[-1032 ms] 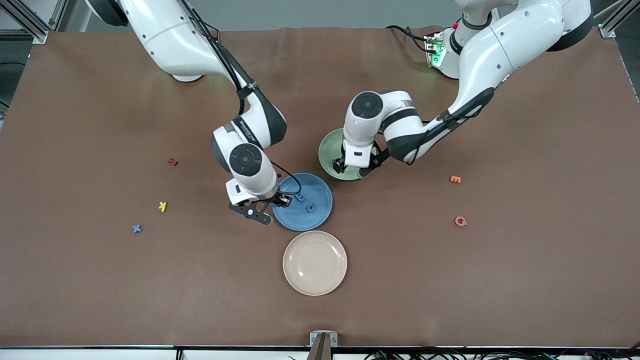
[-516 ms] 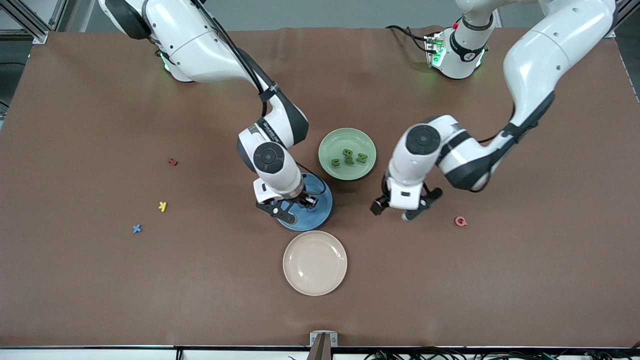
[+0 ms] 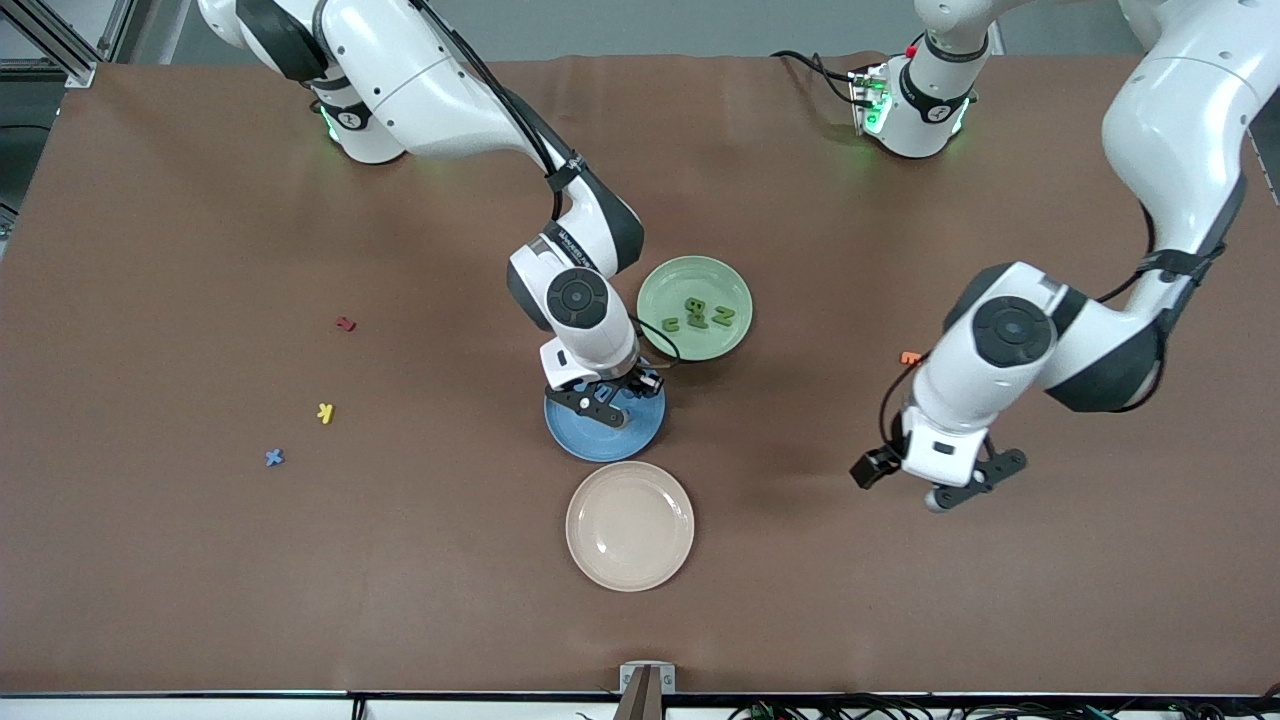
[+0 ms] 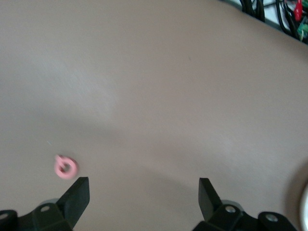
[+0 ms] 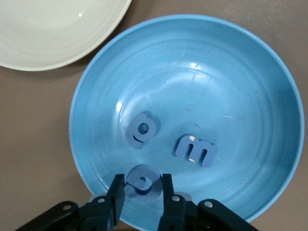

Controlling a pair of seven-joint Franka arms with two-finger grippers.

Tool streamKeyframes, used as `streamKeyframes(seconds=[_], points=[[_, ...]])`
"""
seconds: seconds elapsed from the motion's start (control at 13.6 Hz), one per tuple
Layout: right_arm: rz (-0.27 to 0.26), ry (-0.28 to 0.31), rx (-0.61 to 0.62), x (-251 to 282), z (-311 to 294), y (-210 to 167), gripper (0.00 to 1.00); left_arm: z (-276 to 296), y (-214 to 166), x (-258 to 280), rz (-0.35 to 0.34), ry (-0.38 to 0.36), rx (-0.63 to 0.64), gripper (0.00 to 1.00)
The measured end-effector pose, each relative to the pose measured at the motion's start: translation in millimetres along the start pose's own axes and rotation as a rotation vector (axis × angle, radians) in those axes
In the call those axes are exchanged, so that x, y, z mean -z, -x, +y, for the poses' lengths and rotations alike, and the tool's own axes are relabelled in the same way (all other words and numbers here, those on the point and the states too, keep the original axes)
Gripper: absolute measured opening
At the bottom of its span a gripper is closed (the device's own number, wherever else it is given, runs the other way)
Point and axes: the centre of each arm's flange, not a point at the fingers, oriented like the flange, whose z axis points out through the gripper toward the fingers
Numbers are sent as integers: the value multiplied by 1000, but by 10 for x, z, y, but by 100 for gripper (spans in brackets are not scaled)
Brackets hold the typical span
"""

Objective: Sort letters by color into matching plates
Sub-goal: 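Withdraw the left gripper while the right gripper reaches the blue x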

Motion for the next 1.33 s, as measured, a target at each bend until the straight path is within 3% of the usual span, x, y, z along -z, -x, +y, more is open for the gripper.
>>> streamKeyframes(seconds=[0.22,0.37,0.52,0.74,1.11,1.33], points=[[2,8,-5,-17,26,-38,36,-194,-293,146,17,-22,-68,100],[5,13,-10,-20,46,-75,52,-260,-402,276,8,-62,-104,100],[4,23,-14,2,58,-109,74,-292,-456,488,-3,-107,-135,100],[7,78,-33,254,158,-345,100,-354,-475,905,-15,-131,-169,100],[-57,211,113,1387,949,-1237,100,-792,-619,1297,-83,-104,-250,100],[-58,282,230,1609,1655,-1785,100,-785,-563,1377,-104,-111,-286,100]])
